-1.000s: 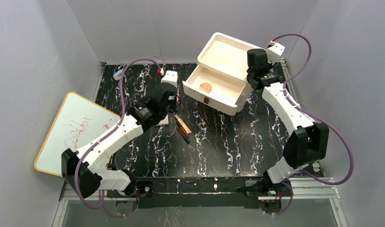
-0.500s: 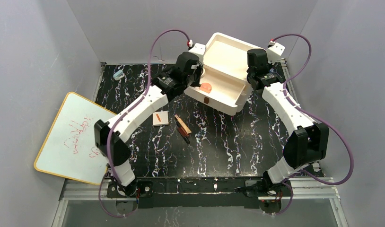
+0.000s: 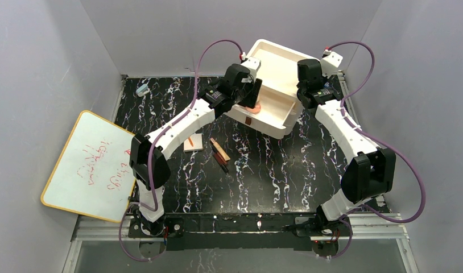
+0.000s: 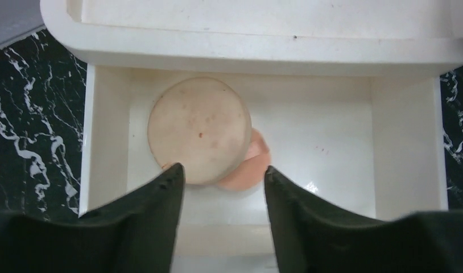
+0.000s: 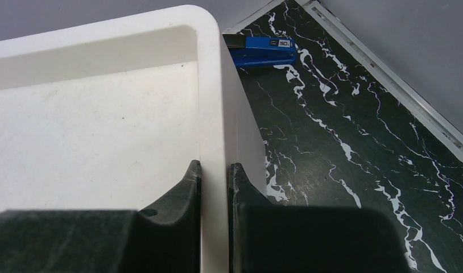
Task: Organize the makeup
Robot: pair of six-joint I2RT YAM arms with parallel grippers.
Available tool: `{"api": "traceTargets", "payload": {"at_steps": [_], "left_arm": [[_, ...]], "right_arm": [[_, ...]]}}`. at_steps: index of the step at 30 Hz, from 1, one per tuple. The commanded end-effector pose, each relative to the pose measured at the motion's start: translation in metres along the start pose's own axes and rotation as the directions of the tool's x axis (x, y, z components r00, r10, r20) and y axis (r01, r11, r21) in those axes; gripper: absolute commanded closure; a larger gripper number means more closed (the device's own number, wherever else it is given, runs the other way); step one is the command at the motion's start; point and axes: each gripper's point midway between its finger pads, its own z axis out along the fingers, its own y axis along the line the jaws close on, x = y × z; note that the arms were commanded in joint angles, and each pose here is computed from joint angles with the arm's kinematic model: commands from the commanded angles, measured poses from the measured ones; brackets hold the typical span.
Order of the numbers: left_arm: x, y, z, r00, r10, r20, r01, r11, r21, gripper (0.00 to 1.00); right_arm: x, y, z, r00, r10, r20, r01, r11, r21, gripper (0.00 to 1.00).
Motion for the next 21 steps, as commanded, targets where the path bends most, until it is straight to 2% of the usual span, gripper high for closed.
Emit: {"api": "traceTargets", "payload": {"at_steps": [1, 2, 4, 9, 17, 21], "left_arm": [[-0.021, 0.000, -0.010, 0.998, 0.008, 0.065, -0.009, 1.000, 0.016, 0.41], [-0.024, 0.000, -0.013, 0.997, 0.013, 0.075, -0.014, 1.000, 0.014, 0.36], [-0.034, 0.004, -0.023, 0.993, 0.023, 0.113, -0.023, 1.000, 0.001, 0.32], [-0.044, 0.020, -0.068, 0.976, 0.033, 0.217, -0.024, 0.999, -0.046, 0.31], [0.004, 0.030, -0.135, 0.963, -0.039, 0.267, 0.040, 0.999, 0.004, 0.31], [0.032, 0.026, -0.136, 0.964, -0.056, 0.258, 0.046, 0.998, 0.045, 0.31]], "right_arm": [[0.082, -0.049, 0.006, 0.953, -0.160, -0.258, 0.192, 0.975, 0.107, 0.99], [0.083, -0.048, 0.007, 0.953, -0.160, -0.259, 0.193, 0.975, 0.107, 0.99], [0.084, -0.048, 0.007, 0.951, -0.161, -0.263, 0.195, 0.975, 0.105, 0.99], [0.084, -0.049, 0.007, 0.950, -0.166, -0.264, 0.201, 0.974, 0.109, 0.99], [0.093, -0.053, 0.008, 0.942, -0.178, -0.284, 0.217, 0.970, 0.111, 0.99], [0.098, -0.054, 0.010, 0.938, -0.182, -0.296, 0.224, 0.968, 0.113, 0.99]]}}
